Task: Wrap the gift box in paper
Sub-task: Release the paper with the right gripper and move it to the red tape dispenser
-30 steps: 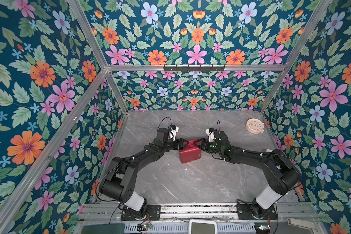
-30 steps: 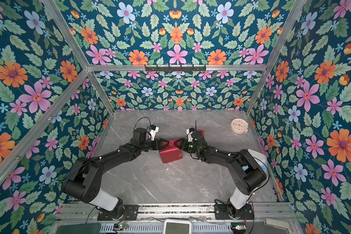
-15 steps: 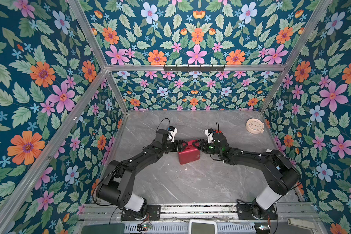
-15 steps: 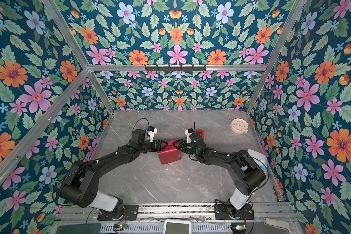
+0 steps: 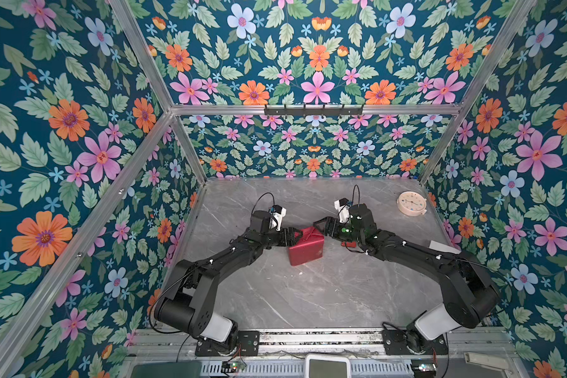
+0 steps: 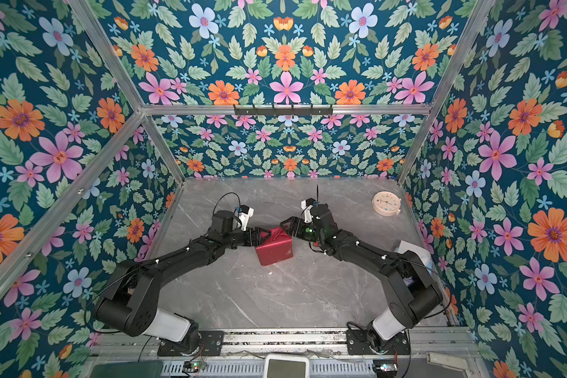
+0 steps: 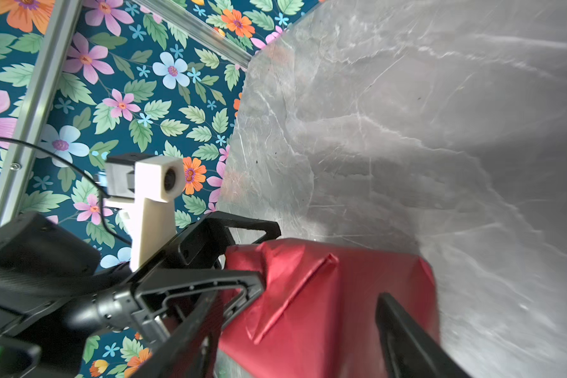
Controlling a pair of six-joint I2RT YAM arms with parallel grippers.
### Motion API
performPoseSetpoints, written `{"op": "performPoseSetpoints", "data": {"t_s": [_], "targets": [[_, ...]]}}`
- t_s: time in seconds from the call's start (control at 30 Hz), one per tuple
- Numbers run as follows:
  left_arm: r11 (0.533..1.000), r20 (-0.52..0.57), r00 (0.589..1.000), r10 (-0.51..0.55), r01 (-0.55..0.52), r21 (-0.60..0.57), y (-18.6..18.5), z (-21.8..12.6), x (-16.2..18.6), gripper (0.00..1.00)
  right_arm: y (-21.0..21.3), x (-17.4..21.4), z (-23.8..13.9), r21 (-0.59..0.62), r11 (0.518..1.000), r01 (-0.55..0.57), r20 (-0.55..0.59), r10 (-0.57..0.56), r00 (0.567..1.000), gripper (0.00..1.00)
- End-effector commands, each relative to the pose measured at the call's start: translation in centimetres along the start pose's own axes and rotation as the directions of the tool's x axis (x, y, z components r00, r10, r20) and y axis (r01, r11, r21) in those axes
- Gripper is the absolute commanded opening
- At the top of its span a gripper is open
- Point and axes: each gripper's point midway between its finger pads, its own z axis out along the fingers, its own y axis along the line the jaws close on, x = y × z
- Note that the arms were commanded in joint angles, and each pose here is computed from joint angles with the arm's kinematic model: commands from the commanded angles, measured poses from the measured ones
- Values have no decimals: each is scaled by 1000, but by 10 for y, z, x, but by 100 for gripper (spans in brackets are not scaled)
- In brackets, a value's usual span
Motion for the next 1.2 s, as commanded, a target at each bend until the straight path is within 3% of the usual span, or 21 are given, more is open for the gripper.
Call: {"op": "performPoseSetpoints", "data": {"t_s": [0.0,0.2,0.33,0.5,0.77,1.17], "targets": [[995,-106,994,-39,29,-93,22,1,31,77,-15,3,-19,55,998,9,-43,-7,999,75],[994,-107,994,-35,24,-103,24,1,32,77,-56,-18,-64,119,991,-55,-51,62,997,71],[995,-103,994,-30,20,-102,23,0,30,77,-88,-30,-77,146,977,-153,-64,164,984,66],[994,-103,994,-26,15,-106,24,-1,30,77,-114,-31,-71,134,958,-255,-114,270,956,57],[994,-96,995,-21,11,-105,23,-1,28,76,-133,-35,-62,139,948,-287,-133,305,943,45],[994,-95,995,-17,7,-105,23,0,26,76,-154,-23,-43,139,933,-332,-181,353,918,39]]}}
